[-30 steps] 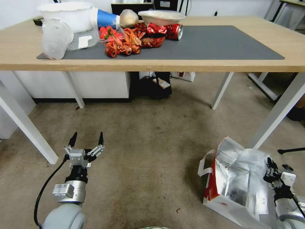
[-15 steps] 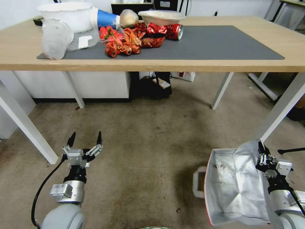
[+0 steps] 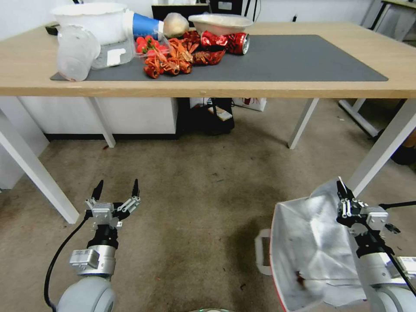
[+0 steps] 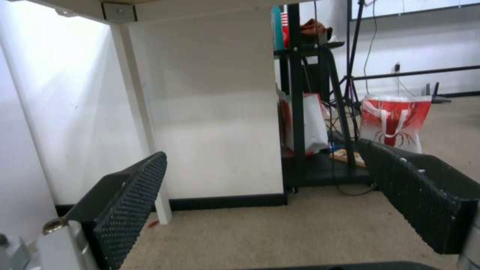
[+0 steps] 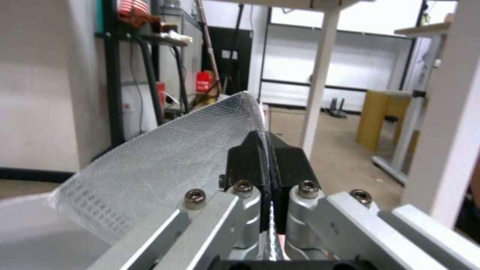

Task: Pick up the food delivery bag from the floor and place it on the table.

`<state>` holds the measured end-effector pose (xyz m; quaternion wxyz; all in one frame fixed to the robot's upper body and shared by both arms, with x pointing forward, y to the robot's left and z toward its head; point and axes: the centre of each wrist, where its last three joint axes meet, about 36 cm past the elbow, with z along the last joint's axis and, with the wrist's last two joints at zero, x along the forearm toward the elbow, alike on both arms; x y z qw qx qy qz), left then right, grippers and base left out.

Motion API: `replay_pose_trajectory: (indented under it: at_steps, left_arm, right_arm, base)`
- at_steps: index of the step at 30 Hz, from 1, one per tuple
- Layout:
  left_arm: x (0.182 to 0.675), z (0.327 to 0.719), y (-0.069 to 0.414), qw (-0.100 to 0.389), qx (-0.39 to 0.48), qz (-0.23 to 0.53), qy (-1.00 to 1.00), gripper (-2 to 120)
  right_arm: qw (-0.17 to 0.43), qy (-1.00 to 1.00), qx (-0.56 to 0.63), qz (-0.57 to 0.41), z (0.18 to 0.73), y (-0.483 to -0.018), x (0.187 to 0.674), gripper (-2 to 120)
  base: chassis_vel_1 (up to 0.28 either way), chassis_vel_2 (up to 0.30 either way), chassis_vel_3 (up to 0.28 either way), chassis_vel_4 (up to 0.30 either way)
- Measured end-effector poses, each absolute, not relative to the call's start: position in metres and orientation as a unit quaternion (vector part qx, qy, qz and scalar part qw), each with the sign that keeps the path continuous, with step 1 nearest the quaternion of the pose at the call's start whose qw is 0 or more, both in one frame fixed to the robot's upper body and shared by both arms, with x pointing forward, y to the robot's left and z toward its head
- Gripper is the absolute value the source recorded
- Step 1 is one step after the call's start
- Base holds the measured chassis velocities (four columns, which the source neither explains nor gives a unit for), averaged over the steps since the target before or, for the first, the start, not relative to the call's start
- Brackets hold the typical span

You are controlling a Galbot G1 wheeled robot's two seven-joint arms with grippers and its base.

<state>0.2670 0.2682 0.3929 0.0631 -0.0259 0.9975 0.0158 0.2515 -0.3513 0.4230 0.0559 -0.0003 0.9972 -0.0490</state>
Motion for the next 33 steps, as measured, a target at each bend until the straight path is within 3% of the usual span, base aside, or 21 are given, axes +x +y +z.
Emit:
replay_pose_trajectory:
  at_steps: [27,33]
  left_arm:
    - [0.273,0.392,0.273,0.067,-0.028,0.014,0.997,96]
    - [0.273,0.392,0.274,0.069,-0.029,0.014,0.997,96]
  right_arm:
    - [0.142,0.981,-0.130,-0.029,0.510,-0.294,0.234,0]
    - [0.147,0.972,-0.183,0.012,0.519,-0.292,0.235,0]
  base:
    - [0.000,0.000,0.000,0.000]
    - [0.000,0.000,0.000,0.000]
